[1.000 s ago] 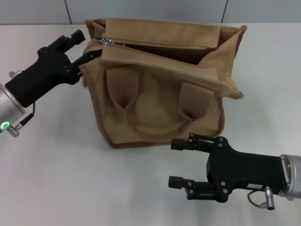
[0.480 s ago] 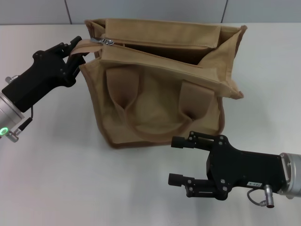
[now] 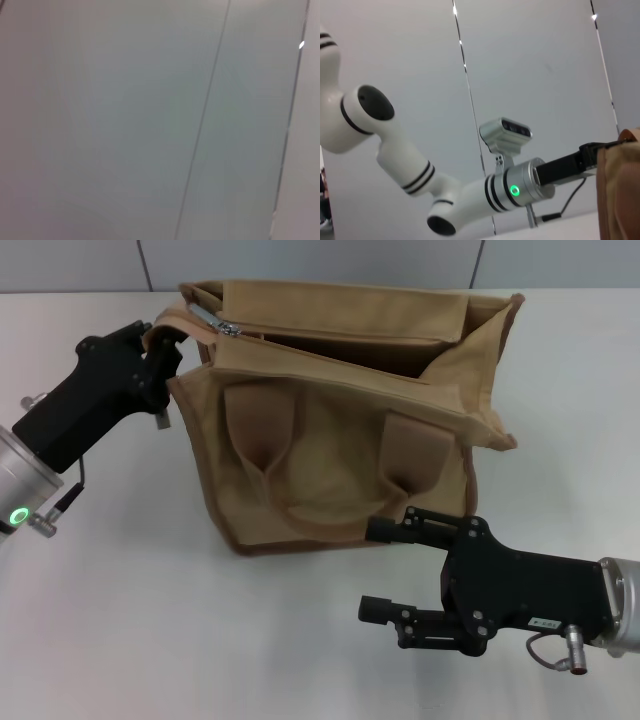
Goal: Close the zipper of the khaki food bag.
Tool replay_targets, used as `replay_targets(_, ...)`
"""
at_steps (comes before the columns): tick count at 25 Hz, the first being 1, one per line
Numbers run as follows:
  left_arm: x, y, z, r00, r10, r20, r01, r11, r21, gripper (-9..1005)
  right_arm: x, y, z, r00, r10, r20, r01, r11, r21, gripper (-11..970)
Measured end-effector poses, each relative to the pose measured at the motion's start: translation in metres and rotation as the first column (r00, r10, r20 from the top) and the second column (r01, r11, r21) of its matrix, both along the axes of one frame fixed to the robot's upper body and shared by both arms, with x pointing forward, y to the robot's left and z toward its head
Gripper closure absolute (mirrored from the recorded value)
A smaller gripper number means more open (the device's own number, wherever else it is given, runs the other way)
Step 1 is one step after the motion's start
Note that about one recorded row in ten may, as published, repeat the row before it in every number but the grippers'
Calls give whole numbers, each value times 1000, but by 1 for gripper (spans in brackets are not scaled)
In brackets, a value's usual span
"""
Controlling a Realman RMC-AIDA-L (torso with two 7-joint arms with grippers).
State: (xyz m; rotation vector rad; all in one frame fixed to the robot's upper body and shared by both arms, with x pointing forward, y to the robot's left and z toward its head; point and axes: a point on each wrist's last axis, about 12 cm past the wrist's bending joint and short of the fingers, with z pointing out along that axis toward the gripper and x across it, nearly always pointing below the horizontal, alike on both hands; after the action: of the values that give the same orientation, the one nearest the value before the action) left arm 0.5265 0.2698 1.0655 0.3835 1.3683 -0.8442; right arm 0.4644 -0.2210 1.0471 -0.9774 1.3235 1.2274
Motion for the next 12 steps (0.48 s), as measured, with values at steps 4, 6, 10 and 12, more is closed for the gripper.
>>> replay_targets(4,4,-11,8,999,-29,33,31,998,-59,975,0,-2,3,1000,-17,8,16,999,37,207)
replay_targets(6,8,-20,13,998,-46,52,51,994,-93,975,2,-3,6,999,-52,8,51,996,75,207)
replay_targets(10,15,-35,22,993,-83,79,93,987,-133,974,14,-6,15,975,-173,-139,201,953,226,207)
replay_targets(12,18,-41,24,992,-97,84,109,983,-149,974,22,-6,23,959,-156,-237,222,932,287,207)
